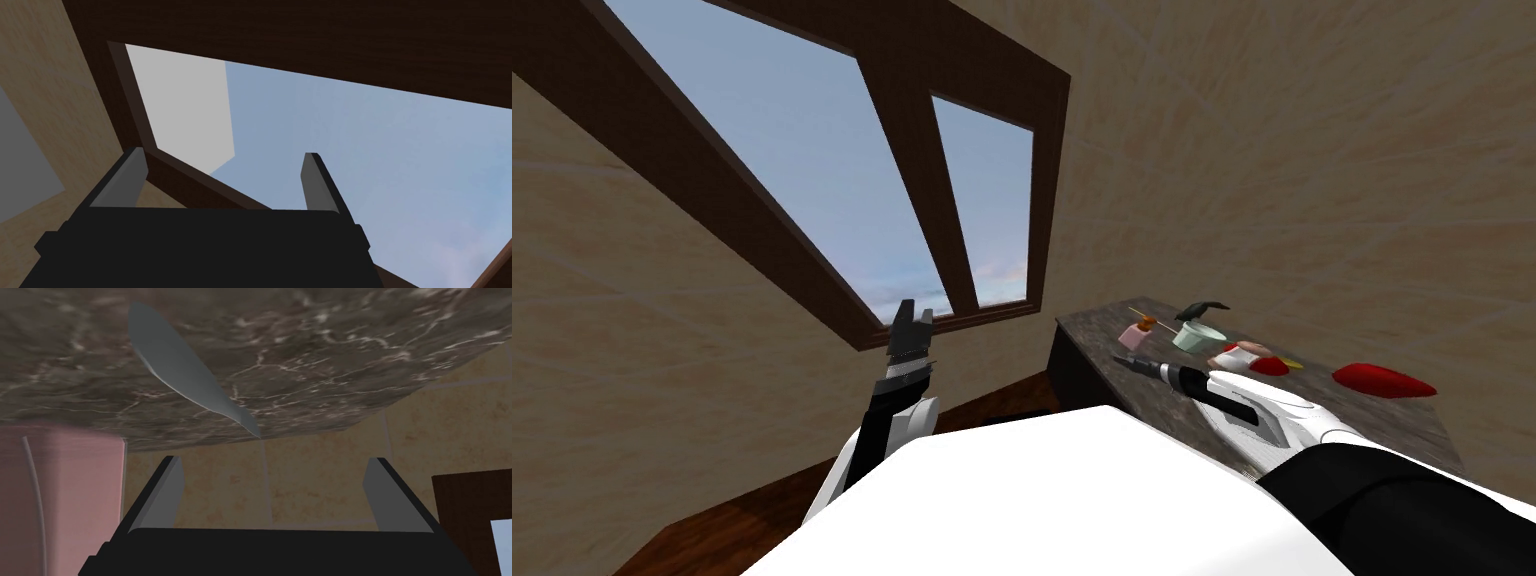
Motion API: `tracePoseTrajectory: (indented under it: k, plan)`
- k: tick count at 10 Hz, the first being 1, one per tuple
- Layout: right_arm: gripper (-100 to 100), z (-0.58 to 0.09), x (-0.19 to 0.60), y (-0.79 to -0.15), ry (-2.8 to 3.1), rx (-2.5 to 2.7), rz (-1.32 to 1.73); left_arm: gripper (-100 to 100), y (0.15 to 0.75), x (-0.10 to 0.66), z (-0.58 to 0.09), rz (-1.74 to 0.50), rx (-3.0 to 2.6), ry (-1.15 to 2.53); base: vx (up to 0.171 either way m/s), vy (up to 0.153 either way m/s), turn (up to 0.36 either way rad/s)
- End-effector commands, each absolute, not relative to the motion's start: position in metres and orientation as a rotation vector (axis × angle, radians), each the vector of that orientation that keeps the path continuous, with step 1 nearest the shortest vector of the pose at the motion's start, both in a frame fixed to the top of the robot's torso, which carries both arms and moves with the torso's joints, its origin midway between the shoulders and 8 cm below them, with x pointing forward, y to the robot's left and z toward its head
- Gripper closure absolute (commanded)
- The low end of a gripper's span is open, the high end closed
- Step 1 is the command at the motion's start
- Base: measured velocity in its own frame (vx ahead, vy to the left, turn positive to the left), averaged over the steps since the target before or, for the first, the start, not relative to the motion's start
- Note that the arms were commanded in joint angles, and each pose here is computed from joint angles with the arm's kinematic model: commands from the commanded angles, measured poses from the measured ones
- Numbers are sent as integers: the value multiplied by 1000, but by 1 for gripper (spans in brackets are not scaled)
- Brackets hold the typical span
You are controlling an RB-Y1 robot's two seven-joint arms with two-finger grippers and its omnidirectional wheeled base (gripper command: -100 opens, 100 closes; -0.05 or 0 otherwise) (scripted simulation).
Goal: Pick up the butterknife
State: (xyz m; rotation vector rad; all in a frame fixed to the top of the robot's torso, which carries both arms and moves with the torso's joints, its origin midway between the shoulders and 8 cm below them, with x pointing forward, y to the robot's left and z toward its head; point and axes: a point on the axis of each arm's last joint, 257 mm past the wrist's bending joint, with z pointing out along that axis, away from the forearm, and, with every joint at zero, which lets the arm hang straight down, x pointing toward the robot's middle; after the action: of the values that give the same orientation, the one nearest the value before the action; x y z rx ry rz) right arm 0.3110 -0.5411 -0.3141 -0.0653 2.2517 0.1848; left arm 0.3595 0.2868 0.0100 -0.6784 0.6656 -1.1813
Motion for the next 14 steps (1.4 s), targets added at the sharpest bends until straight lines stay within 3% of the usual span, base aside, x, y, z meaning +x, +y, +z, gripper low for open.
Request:
tracePoseTrajectory:
  k: [1, 5, 6, 7, 14]
  plan:
    - [-100, -323, 299, -554, 2308, -115, 122, 0, 287, 360, 10, -1181, -678, 666, 43, -23, 244]
    - [-100, -333, 288, -563, 2355, -158, 79, 0, 287, 360, 10, -1181, -678, 666, 36, -26, 113]
    - [0, -333, 288, -563, 2357, -159, 75, 0, 287, 360, 10, -1181, -678, 666, 0, 0, 0]
    - [-100, -336, 285, -580, 2358, -102, 53, 0, 287, 360, 10, -1181, -678, 666, -73, 10, 307]
    - [-100, -347, 266, -639, 2356, 106, -35, 0, 287, 360, 10, -1181, -678, 665, -116, 16, 267]
